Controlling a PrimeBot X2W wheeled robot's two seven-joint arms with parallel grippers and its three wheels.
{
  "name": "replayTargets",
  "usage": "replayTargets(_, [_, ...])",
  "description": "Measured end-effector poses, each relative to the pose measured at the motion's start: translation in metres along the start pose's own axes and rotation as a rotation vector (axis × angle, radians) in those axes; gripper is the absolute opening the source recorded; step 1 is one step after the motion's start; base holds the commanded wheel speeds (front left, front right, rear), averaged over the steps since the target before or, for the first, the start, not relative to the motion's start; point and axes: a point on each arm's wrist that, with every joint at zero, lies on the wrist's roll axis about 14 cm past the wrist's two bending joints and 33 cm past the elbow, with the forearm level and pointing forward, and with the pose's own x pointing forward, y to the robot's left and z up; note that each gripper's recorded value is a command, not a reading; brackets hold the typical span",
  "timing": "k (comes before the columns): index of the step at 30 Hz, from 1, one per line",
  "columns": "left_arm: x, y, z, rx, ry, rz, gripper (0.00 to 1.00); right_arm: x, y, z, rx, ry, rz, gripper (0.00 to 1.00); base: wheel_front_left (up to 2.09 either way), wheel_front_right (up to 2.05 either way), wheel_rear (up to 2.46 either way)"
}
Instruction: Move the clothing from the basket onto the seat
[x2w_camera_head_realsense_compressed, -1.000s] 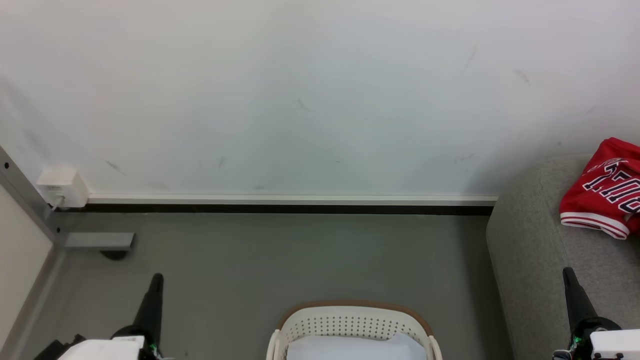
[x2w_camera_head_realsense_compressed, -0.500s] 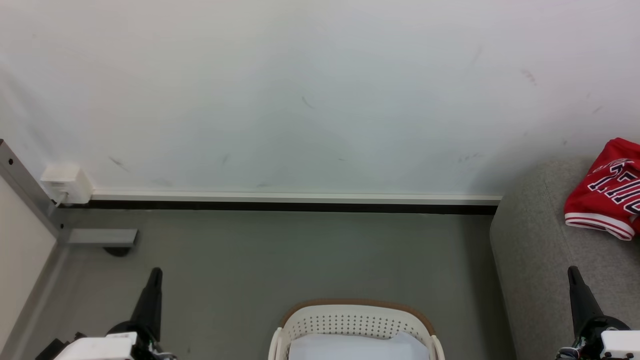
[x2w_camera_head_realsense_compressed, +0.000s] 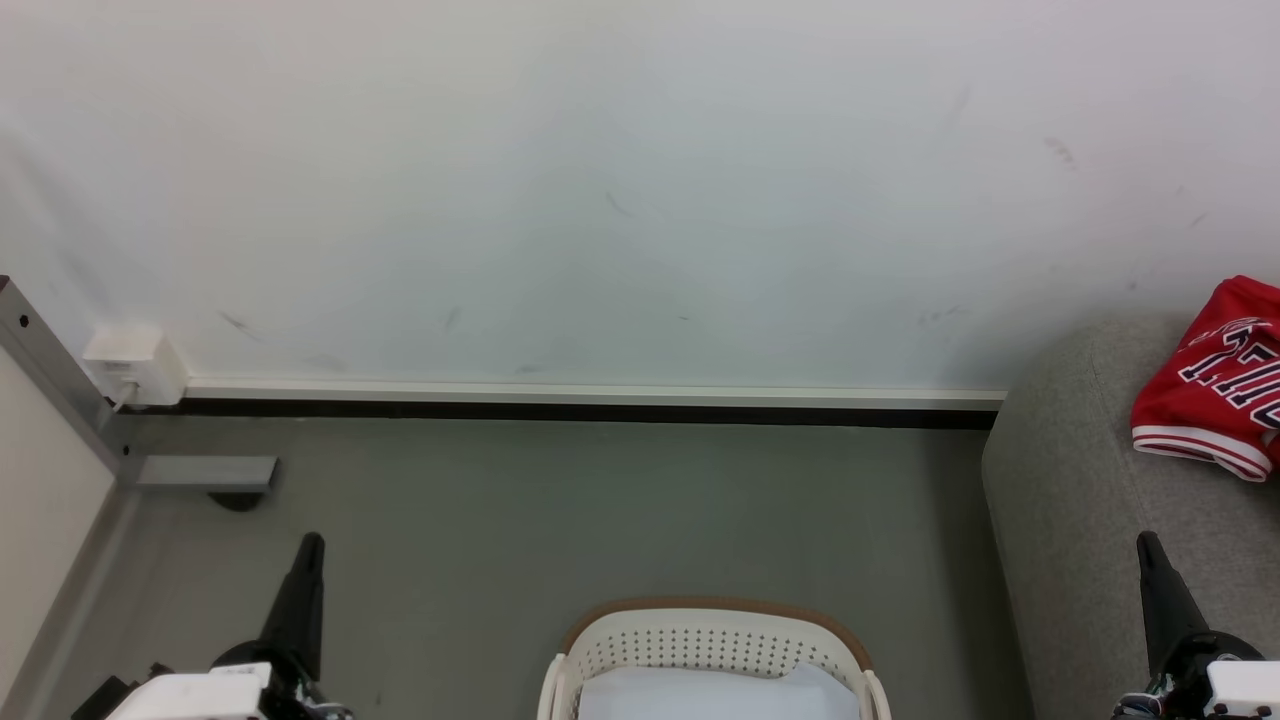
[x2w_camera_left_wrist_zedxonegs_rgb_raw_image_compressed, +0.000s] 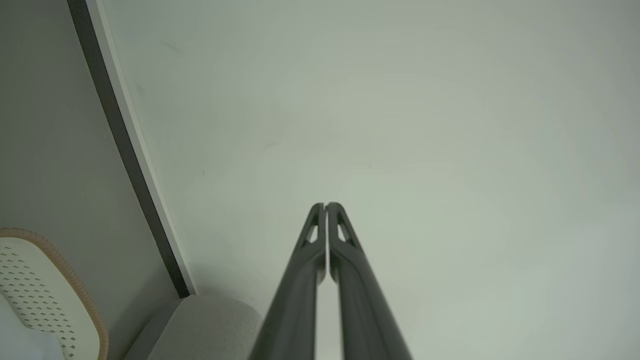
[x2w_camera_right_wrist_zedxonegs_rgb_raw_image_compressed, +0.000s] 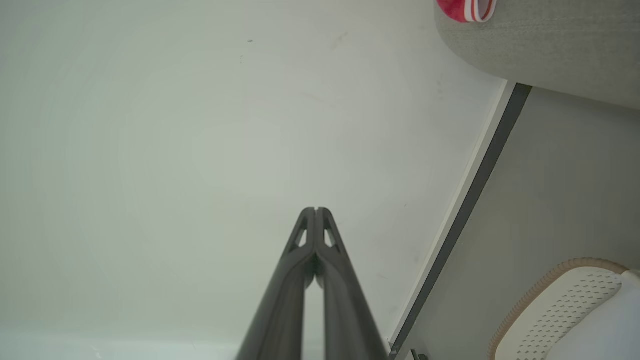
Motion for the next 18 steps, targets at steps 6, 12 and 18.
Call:
replayTargets(6, [0.0000, 0.0000, 0.0000, 0.000, 0.000, 0.000, 0.00, 0.0000, 0.0000, 0.0001, 0.000, 0.000, 0.000, 0.00, 0.00, 0.00, 0.00])
replayTargets(12, [0.0000, 0.0000, 0.0000, 0.000, 0.000, 0.000, 0.00, 0.0000, 0.0000, 0.0001, 0.000, 0.000, 0.000, 0.00, 0.00, 0.00, 0.00])
replayTargets(18, [0.0000, 0.0000, 0.0000, 0.000, 0.000, 0.000, 0.00, 0.0000, 0.0000, 0.0002, 0.000, -0.001, 0.000, 0.00, 0.00, 0.00, 0.00])
